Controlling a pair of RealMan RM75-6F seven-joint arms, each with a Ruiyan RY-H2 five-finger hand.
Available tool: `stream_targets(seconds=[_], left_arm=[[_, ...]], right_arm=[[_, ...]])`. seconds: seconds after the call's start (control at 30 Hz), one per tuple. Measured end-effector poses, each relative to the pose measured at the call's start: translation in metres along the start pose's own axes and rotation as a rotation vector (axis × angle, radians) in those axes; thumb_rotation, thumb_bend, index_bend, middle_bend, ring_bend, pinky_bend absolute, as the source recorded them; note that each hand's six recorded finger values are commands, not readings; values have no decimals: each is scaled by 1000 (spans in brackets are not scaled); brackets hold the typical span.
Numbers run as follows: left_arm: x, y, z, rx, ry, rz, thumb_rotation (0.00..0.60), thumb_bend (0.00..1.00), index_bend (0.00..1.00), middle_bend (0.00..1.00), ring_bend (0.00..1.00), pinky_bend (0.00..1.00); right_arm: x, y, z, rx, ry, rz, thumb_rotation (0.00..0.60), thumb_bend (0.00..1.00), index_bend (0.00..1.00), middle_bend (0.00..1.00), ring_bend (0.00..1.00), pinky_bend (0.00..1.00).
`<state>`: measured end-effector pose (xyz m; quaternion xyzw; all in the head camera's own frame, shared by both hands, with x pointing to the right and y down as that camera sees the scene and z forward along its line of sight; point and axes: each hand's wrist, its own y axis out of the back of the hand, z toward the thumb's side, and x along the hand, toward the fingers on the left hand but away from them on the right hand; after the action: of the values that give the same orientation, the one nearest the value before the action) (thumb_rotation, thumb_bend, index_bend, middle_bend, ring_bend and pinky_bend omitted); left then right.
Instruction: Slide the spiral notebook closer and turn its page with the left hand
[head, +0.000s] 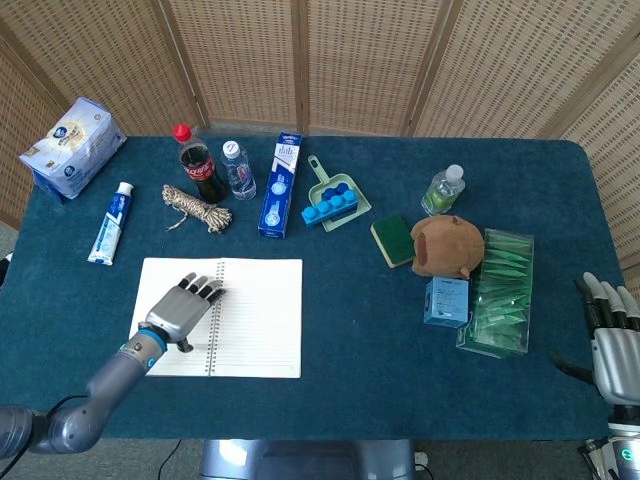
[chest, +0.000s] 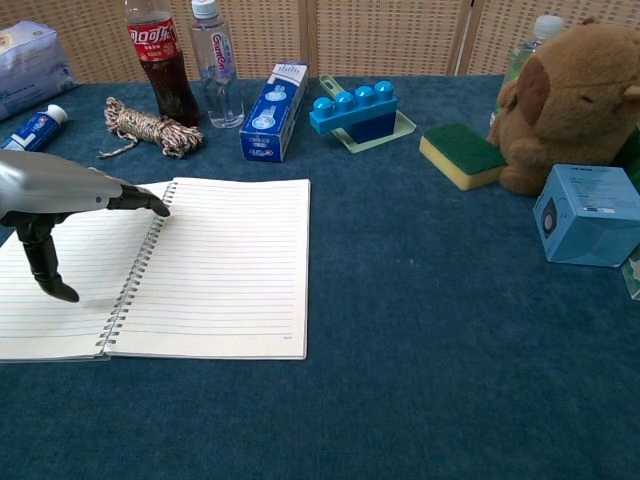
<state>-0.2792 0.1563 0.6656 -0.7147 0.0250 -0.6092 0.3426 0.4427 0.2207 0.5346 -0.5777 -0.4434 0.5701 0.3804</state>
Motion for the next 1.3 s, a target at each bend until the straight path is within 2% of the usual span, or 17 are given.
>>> stream_targets(seconds=[0.2, 0.3, 0.47, 0.6, 0.83, 1.0, 1.3], left_arm=[[-11, -11, -8, -1, 6, -32, 600, 0, 45, 101, 0, 0], [-12, -12, -10, -2, 6, -37, 600, 0, 44, 70, 0, 0], [-12, -4, -7, -18, -14, 10, 600, 0, 32, 5, 0, 0], [-9, 6, -3, -26, -42, 58, 600, 0, 30, 0, 0, 0], [7, 8, 12, 6, -64, 59, 600, 0, 28, 0, 0, 0], [16, 4, 22, 34, -62, 33, 600, 0, 24, 26, 0, 0], [8, -2, 19, 43, -47, 11, 600, 0, 32, 173, 0, 0]], right_arm=[[0, -1, 0, 2, -1, 3, 592, 0, 0, 0, 0, 0], [0, -1, 0, 3, -2, 3, 591, 0, 0, 0, 0, 0], [0, -3, 1, 6, -1, 10, 595, 0, 0, 0, 0, 0], [0, -3, 1, 8, -2, 10, 594, 0, 0, 0, 0, 0], [-1, -3, -1, 5, -11, 11, 594, 0, 0, 0, 0, 0], [-1, -3, -2, 7, -15, 13, 594, 0, 0, 0, 0, 0], [-1, -4, 0, 8, -13, 14, 596, 0, 0, 0, 0, 0]])
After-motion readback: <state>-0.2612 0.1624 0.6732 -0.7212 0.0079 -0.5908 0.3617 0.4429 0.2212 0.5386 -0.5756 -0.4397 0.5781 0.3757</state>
